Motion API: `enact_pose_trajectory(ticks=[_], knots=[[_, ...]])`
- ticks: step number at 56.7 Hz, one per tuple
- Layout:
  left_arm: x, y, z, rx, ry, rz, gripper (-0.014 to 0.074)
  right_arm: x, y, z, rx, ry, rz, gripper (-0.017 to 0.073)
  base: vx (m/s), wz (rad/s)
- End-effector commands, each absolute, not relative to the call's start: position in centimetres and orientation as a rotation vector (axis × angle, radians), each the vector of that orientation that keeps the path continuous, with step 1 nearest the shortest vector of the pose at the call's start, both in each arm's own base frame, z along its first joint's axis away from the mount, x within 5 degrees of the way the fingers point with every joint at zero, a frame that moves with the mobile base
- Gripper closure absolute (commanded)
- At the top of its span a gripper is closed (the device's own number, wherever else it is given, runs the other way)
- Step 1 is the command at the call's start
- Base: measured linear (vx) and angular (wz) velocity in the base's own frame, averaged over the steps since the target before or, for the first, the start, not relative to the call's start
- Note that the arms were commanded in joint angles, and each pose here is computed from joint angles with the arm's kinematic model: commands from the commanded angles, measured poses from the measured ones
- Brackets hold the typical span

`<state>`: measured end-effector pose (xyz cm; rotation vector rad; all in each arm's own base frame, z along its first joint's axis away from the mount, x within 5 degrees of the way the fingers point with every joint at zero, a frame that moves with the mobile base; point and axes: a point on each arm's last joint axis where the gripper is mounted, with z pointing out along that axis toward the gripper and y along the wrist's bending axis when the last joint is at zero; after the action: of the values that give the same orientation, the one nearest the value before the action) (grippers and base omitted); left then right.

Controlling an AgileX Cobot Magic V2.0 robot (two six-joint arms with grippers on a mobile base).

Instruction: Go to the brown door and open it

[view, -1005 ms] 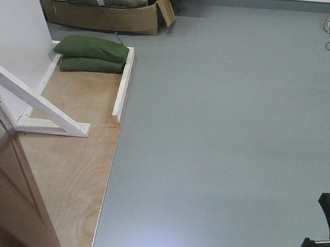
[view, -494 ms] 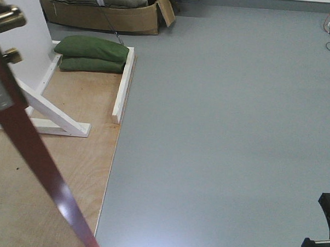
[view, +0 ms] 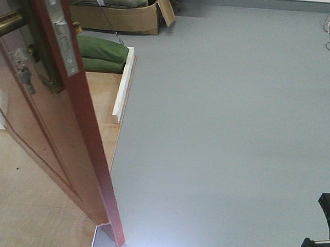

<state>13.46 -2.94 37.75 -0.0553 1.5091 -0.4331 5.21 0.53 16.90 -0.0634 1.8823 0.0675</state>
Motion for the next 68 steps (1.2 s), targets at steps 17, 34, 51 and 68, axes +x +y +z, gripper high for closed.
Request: enact_pose_trajectory(ticks=[17, 34, 51, 68], knots=[[13.8, -2.9, 38.5, -0.073, 1.488, -0.423, 0.0597, 5.4, 0.5, 17.5, -0.068, 1.803, 0.051, 0.0559, 0.00, 0.00], [13.8, -2.9, 38.5, -0.073, 1.488, -0.423, 0.0597, 5.4, 0.5, 17.5, -0.068, 1.803, 0.051, 0.0559, 0.00, 0.00], [13.8, -2.7, 38.7, -0.102, 1.474, -0.420, 0.0597, 5.4, 0.5, 17.5, -0.068, 1.803, 0.051, 0.0559, 0.00, 0.00], [13.3, -2.9, 41.0, -0.012, 1.417, -0.389, 0.0597, 5.4, 0.5, 17.5, -0.067, 1.797, 0.051, 0.0559, 0.00, 0.00]])
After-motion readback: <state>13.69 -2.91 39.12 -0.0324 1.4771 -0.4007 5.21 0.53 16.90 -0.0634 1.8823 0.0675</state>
